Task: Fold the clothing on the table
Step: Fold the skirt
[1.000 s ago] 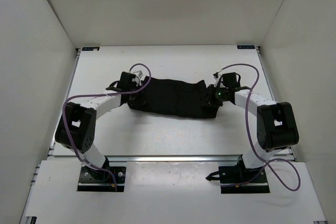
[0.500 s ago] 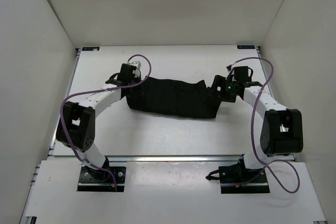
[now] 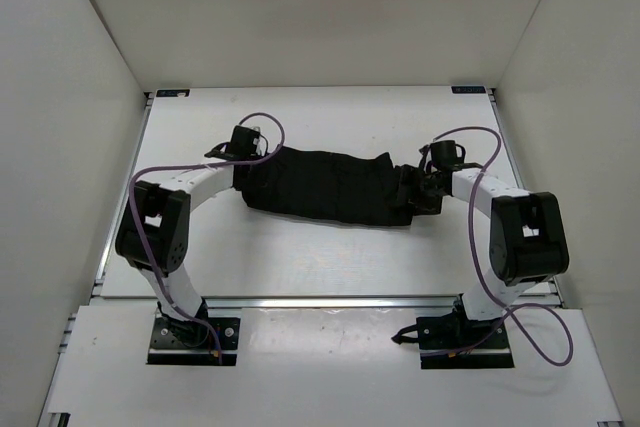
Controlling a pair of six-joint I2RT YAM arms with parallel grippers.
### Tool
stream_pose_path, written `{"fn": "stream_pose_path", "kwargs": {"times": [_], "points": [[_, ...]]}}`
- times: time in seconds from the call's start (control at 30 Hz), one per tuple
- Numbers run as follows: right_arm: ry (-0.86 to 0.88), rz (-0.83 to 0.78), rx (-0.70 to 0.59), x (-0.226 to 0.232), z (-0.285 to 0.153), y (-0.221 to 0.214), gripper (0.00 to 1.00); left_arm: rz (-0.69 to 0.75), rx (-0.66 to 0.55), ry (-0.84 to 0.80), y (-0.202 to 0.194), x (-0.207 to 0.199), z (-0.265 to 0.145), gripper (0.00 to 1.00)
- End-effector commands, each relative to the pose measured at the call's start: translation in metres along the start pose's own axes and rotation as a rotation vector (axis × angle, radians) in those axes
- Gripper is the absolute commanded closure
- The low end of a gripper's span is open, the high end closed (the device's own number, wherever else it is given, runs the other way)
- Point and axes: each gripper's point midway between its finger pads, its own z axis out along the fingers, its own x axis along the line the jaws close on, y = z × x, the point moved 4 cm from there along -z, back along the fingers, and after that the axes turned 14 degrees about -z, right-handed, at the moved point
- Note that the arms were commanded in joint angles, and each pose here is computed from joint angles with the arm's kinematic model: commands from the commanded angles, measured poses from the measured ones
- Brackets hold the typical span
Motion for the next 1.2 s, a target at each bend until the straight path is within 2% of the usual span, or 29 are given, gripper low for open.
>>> {"fn": "stream_pose_path", "kwargs": {"times": [0.0,0.1,0.2,0.3,0.37,0.6,0.8,0.87,1.03,1.17], "points": [[0.008,-0.015,-0.044,0.003,0.004,0.012,0.32,-0.025,0.004,0.032,0.002,0.009,0.001,1.0],[0.005,-0.015,-0.052,-0.001,0.006,0.014,0.45,-0.03,0.033,0.062,-0.005,0.017,0.006,1.0],[0.021,-0.006,-0.048,-0.003,0.01,0.014,0.62,-0.042,0.057,0.079,-0.007,0.019,0.008,1.0],[0.024,-0.012,-0.025,-0.003,0.014,0.013,0.91,-0.046,0.082,0.085,-0.015,0.022,0.013,1.0],[0.021,-0.024,-0.029,-0.002,0.012,0.016,0.99,-0.034,0.104,0.082,-0.019,0.022,0.014,1.0],[0.031,-0.07,-0.13,0.01,-0.016,0.053,1.0,0.003,0.21,-0.009,-0.043,-0.007,0.023,1.0],[0.073,-0.134,-0.245,0.032,-0.052,0.104,1.0,0.07,0.293,-0.142,-0.073,-0.061,0.016,1.0],[0.111,-0.167,-0.298,0.049,-0.067,0.123,1.0,0.078,0.307,-0.185,-0.081,-0.078,0.011,1.0],[0.236,-0.284,-0.359,0.111,-0.075,0.135,1.0,0.061,0.358,-0.266,-0.09,-0.112,0.011,1.0],[0.299,-0.322,-0.321,0.15,-0.065,0.122,1.0,0.022,0.348,-0.315,-0.075,-0.127,0.012,1.0]]}}
